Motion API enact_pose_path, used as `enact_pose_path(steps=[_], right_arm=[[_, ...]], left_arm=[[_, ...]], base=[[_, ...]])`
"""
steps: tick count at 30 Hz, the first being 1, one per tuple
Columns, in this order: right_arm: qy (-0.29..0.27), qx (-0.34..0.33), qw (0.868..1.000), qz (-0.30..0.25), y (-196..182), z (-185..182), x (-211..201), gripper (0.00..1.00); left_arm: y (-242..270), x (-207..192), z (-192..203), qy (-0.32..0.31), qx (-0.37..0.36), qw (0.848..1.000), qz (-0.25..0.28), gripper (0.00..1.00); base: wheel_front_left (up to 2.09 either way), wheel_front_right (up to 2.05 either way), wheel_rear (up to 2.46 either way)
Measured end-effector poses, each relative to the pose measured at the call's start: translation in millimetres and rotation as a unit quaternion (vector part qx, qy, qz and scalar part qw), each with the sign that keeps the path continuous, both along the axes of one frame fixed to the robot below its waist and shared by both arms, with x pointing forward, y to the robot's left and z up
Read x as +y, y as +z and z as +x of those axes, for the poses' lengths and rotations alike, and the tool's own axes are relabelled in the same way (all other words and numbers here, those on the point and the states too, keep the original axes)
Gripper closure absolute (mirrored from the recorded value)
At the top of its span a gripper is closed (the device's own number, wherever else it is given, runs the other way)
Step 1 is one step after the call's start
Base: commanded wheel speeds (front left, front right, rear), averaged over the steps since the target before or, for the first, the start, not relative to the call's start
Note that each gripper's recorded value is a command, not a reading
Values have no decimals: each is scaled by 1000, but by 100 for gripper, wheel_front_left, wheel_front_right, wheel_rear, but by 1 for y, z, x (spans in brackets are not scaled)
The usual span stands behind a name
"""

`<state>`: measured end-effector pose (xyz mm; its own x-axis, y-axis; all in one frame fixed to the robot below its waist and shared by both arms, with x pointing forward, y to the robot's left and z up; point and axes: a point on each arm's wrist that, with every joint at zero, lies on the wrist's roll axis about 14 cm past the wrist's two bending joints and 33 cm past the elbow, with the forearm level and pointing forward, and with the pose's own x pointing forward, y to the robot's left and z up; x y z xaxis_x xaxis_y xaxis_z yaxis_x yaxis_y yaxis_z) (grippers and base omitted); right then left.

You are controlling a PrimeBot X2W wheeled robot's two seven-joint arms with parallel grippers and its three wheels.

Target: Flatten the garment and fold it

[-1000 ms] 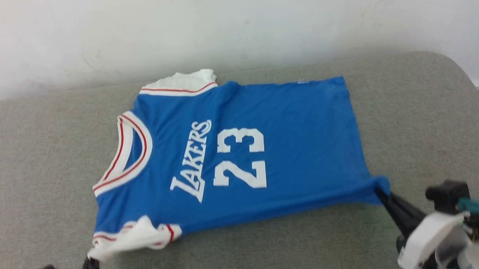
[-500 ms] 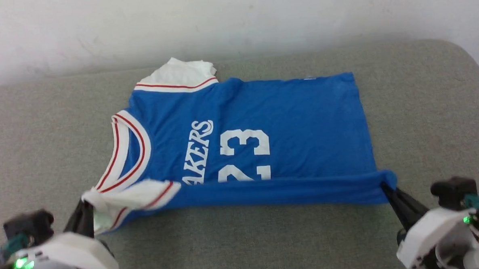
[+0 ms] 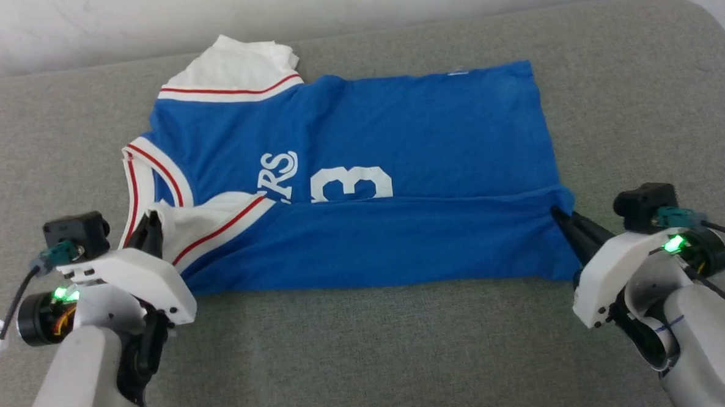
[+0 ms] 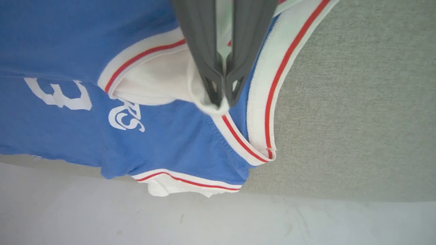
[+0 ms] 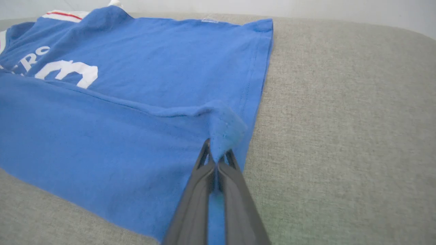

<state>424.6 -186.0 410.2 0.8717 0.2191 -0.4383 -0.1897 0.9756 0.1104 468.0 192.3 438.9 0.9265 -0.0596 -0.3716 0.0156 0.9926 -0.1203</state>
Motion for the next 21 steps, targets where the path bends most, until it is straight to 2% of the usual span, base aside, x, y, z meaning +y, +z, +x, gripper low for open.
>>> enact_pose_path(steps=[1, 2, 3, 4, 5, 6, 10, 16, 21], right_arm=[[7, 6, 1000, -7, -5, 0, 2, 100], [8, 9, 1000, -9, -9, 0, 2, 87], [10, 13, 1000, -10, -13, 0, 3, 87], [12, 14, 1000, -12, -15, -1, 4, 34], [12, 13, 1000, -13, -16, -1, 3, 0], [11, 12, 1000, -12, -17, -1, 4, 0], [8, -51, 999, 1, 3, 4, 7, 0], [-3, -160, 987, 14, 48, 3, 4, 0], [-18, -200, 980, 14, 70, -15, -2, 0]], left_arm=[[-9, 0, 0, 1, 11, 1000, -1, 100], [-15, -1, 1, 3, 16, 1000, -3, 100], [-22, -2, 1, 5, 25, 1000, -8, 83], [-28, -2, 0, 4, 34, 999, -10, 55], [-30, -2, 0, 5, 36, 999, -12, 7], [-31, -2, 1, 6, 36, 999, -16, 0], [-25, 4, 1, 15, 20, 999, -22, 0], [7, 22, -2, 21, -8, 1000, -18, 0], [14, 40, -27, 10, 46, 999, 1, 0]], base=[[0, 0, 0], [0, 0, 0], [0, 0, 0], [0, 0, 0], [0, 0, 0], [0, 0, 0], [0, 0, 0], [0, 0, 0], [0, 0, 0]])
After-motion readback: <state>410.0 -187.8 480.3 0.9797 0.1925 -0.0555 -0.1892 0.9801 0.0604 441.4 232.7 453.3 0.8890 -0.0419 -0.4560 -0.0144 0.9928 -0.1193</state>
